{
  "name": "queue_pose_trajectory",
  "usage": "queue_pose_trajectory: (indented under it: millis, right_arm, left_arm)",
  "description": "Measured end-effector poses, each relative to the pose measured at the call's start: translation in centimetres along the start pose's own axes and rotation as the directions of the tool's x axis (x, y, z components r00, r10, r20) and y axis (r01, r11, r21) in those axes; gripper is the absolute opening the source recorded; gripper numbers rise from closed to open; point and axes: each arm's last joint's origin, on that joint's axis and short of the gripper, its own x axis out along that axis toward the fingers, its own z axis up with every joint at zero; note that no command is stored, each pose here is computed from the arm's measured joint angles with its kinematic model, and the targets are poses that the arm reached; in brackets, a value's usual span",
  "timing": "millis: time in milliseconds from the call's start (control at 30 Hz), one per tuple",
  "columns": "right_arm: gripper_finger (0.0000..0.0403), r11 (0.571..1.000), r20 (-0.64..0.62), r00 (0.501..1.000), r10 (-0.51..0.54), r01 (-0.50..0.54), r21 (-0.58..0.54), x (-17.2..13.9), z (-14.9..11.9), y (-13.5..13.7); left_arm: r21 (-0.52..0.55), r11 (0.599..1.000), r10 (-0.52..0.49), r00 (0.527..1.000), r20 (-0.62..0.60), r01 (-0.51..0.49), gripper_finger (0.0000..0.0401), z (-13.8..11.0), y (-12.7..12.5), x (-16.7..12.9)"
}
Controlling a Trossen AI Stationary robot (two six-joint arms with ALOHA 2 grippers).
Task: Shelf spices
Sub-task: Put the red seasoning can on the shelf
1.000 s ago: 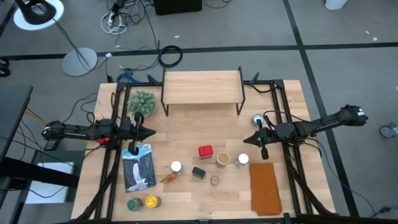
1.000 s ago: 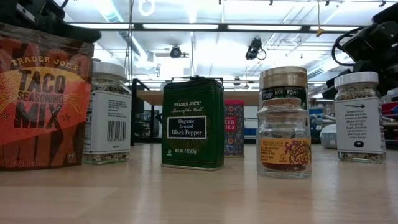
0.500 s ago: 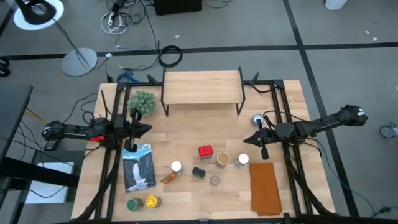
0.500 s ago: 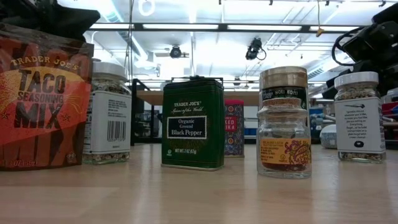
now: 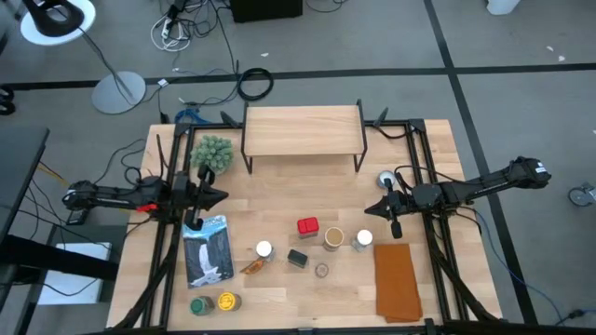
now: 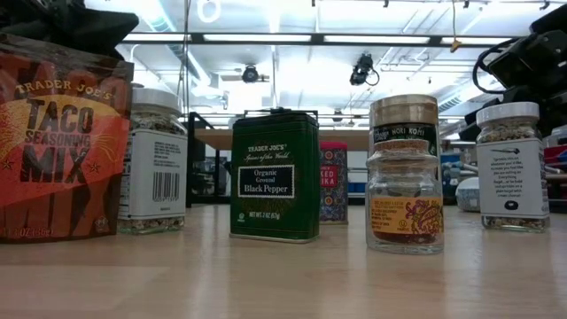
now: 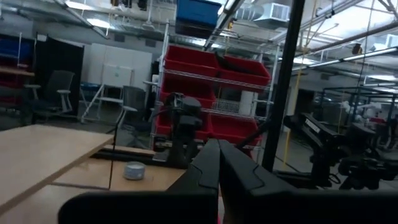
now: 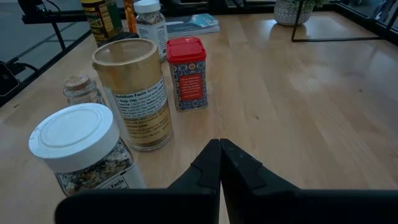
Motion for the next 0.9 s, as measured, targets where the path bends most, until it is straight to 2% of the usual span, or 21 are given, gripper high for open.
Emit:
queue_pose_trajectory:
  millis: [233, 367, 600, 900]
  right_arm:
    - [0.0008, 1.0, 0.0, 1.0, 0.0, 0.0, 0.0, 0.0, 0.0, 0.0]
    - [0.0008, 1.0, 0.0, 1.0, 0.0, 0.0, 0.0, 0.0, 0.0, 0.0]
    - [0.0008, 1.0, 0.0, 1.0, 0.001, -0.001, 0.0, 0.0, 0.0, 0.0]
    - [0.0008, 1.0, 0.0, 1.0, 0.001, -0.001, 0.0, 0.0, 0.0, 0.0]
  left_arm:
    - [-0.063, 0.997, 0.039, 0.998, -0.051, -0.042, 0.0038, -0.5, 0.2, 0.3]
    - [-0.062, 0.996, 0.056, 0.988, -0.147, -0.066, 0.0066, -0.3, 0.1, 0.8]
    - [-0.052, 0.995, 0.075, 0.974, -0.215, -0.088, 0.0109, -0.2, 0.0, 1.8]
    - [-0.051, 0.989, 0.114, 0.934, -0.339, -0.14, 0.0136, -0.6, 0.1, 3.2]
